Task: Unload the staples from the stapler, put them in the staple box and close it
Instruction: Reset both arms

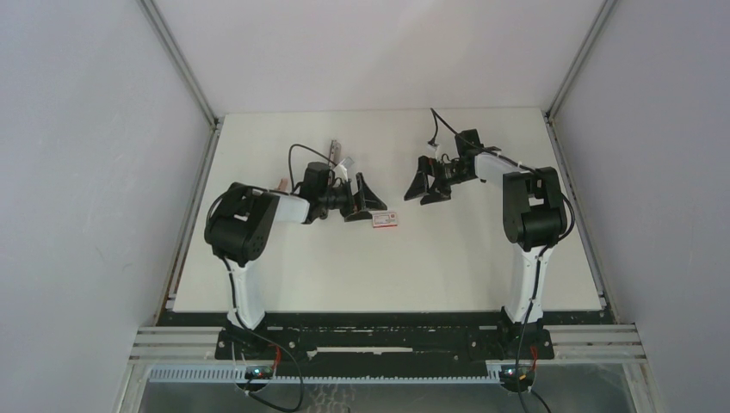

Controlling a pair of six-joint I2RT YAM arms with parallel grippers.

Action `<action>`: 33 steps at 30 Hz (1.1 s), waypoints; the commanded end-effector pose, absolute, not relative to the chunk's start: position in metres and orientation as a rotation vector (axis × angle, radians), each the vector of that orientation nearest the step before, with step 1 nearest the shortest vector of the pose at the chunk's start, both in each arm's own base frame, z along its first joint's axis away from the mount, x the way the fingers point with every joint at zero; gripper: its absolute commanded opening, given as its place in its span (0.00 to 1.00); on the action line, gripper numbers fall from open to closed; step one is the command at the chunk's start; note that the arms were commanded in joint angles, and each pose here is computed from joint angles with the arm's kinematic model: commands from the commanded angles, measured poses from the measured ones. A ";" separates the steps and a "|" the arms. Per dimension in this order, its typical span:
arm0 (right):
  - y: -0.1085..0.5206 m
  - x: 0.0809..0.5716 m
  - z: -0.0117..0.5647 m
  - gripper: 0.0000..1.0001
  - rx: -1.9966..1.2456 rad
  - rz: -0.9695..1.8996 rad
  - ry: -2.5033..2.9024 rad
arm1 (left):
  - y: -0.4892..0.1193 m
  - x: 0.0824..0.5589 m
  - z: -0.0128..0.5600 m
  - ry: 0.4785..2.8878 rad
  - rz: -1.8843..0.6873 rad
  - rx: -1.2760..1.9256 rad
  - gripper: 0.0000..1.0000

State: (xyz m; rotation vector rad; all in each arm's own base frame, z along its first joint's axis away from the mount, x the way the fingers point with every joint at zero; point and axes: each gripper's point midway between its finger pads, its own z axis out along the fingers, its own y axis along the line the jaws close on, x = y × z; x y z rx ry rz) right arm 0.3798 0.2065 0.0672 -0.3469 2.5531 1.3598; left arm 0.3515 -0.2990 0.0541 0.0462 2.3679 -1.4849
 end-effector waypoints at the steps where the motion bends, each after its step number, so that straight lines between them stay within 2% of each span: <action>1: 0.208 0.384 0.088 1.00 -0.415 1.338 2.475 | -0.297 0.366 0.048 2.361 -1.417 0.060 1.00; 11: 0.206 0.385 0.090 1.00 -0.427 1.310 2.472 | -0.298 0.371 0.056 2.346 -1.413 0.080 1.00; 18: 0.188 0.390 0.118 1.00 -0.509 1.099 2.427 | -0.285 0.373 0.105 2.259 -1.348 0.193 1.00; 25: 0.140 0.388 0.165 1.00 -0.552 0.641 2.309 | -0.241 0.376 0.177 2.116 -1.100 0.347 1.00; 33: 0.073 0.353 0.222 1.00 -0.412 0.297 2.162 | -0.150 0.349 0.246 1.918 -0.592 0.471 1.00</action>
